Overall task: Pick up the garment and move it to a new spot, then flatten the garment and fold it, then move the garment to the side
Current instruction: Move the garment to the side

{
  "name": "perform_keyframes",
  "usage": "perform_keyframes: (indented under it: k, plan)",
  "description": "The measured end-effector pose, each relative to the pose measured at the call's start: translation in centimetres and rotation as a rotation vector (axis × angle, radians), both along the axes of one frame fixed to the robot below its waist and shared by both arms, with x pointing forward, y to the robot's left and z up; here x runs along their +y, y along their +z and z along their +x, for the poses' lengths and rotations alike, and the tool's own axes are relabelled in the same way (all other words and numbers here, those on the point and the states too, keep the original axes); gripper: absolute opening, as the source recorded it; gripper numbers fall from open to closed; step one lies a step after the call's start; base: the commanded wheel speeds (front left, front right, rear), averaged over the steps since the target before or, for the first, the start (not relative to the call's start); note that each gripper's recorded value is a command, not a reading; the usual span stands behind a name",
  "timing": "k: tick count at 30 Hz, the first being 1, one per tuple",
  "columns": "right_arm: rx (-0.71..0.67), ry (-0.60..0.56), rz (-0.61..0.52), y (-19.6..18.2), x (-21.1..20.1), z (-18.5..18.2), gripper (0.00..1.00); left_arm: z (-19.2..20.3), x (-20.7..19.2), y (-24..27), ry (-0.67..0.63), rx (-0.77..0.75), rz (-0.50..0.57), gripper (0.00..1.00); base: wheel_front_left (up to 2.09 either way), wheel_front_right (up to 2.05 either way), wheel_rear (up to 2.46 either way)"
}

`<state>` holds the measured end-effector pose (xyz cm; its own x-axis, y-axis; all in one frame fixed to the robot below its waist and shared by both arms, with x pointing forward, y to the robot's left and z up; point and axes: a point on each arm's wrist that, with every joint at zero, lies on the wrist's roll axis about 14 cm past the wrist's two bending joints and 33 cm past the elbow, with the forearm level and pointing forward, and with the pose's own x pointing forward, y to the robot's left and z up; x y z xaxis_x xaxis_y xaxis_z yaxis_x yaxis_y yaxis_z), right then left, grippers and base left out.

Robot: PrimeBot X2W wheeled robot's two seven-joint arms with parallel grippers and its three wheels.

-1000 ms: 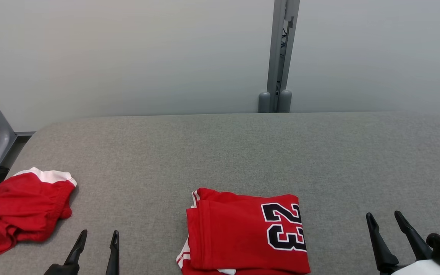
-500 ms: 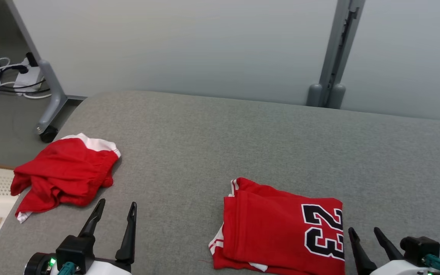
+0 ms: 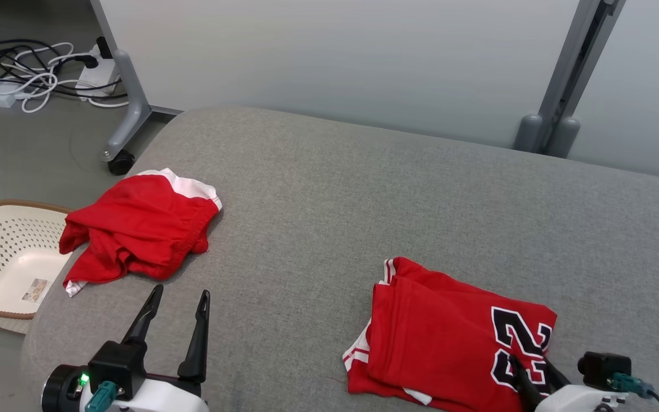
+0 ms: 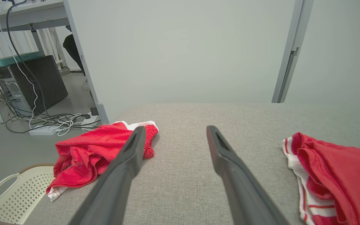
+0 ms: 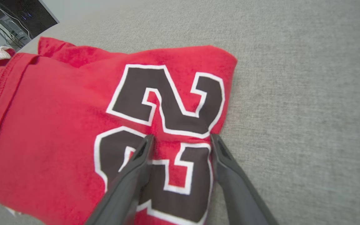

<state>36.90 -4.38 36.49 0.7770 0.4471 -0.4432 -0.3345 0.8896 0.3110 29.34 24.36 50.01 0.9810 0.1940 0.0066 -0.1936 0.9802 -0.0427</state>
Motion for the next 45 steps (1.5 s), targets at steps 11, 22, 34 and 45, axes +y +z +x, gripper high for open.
perform_keyframes:
  k: [11,22,34,45]
  plan:
    - [-0.111,0.023,-0.054,1.8,-2.0,0.9,0.0,2.4,-2.4,0.3,-0.096,-0.015,0.01,1.0,0.0,0.0,0.0]
    - [-0.213,-0.109,-0.17,4.4,-10.9,0.6,0.0,6.8,-10.5,1.1,-0.357,-0.048,0.008,1.0,0.0,0.0,0.0]
    - [-0.282,-0.345,-0.367,8.4,-24.6,5.2,0.0,13.4,-18.8,1.8,-0.627,-0.103,0.025,1.0,0.0,0.0,0.0]
    - [-0.219,-0.617,-0.562,8.7,-38.2,8.5,0.0,18.4,-21.5,-1.1,-0.733,-0.082,0.027,1.0,0.0,0.0,0.0]
